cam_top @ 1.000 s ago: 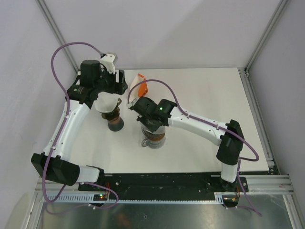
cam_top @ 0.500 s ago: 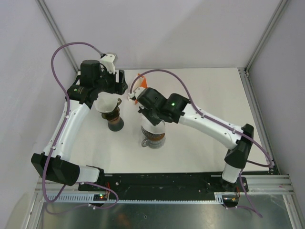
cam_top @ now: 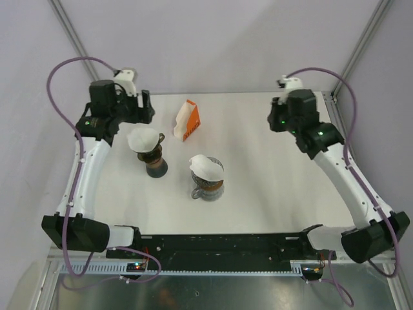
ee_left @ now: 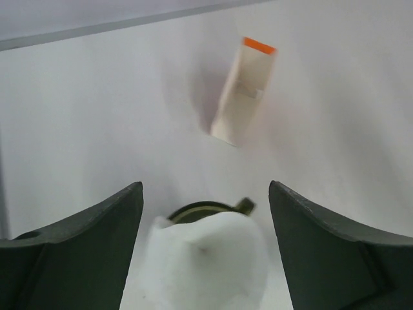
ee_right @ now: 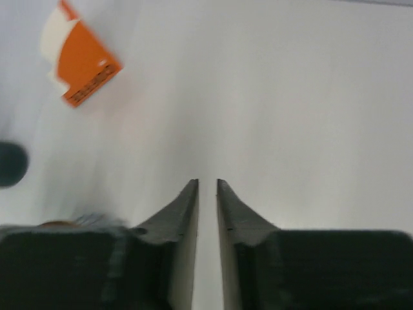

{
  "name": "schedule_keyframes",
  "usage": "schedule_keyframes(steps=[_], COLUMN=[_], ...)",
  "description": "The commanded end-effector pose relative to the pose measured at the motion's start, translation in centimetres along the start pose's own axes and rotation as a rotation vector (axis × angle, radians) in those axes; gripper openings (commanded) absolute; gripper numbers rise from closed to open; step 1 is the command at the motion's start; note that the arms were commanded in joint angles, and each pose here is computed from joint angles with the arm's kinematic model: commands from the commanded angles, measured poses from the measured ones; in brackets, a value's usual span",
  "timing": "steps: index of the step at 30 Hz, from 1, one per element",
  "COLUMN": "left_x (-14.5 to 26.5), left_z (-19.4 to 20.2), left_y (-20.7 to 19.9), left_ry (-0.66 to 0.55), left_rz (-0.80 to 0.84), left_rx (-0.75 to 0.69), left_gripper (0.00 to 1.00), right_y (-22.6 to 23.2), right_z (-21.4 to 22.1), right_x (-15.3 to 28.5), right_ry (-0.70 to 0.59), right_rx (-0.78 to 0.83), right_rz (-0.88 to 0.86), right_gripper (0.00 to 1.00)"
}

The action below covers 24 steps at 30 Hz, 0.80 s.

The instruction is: Place the coffee filter in the dripper

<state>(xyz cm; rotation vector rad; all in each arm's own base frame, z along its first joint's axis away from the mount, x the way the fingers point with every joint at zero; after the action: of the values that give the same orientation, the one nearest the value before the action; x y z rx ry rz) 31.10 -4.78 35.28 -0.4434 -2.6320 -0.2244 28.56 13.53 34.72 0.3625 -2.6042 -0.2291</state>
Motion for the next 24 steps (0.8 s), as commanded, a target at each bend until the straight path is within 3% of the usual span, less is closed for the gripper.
schedule_keyframes(steps=[1,5,10,18,24], left_x=[3.0,4.0,4.3,3.9,2.6], left_z=[-1.7,-0.3,2.3,7.3,12.1], left_y=[4.7,8.5,11.1,13.0,14.5], left_ry=[-0.094,-0.071,-0.030,-0.004,-0.065], left_rz=[-0.165,-0.271,-0.368,-0.533,-0.628], left_rx=[0.019,0.081,0.122,0.166,0.202], left_gripper=[0.84,0.86,0.87,0.88,0.89], right_y=[-4.7,-8.7,-11.5,-14.6,-16.6], right_z=[-1.8,-0.7,0.8,4.3,7.1], right_x=[-0.1,-0.8,-1.6,-2.4,-2.5], right_ry=[-0.179,-0.197,-0.216,-0.262,-0.364], right_rx=[-0.171,-0.255,-0.316,-0.324,-0.292], right_rz=[0.047,0.140,0.211,0.319,0.373], right_gripper=[0.34,0.59,0.72,0.76,0.77])
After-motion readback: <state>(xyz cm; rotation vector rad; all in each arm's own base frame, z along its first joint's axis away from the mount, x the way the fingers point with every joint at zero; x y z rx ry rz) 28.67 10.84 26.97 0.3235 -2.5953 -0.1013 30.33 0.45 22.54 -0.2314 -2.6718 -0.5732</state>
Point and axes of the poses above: each gripper's point midway between its finger pads, its own x axis back along the fingers, its own y axis along the line the jaws close on, z = x × y, the point moved 8 cm from there along x, back along the fingers, and after that the axes turned 9 degrees about -x, right-handed, at the moved point
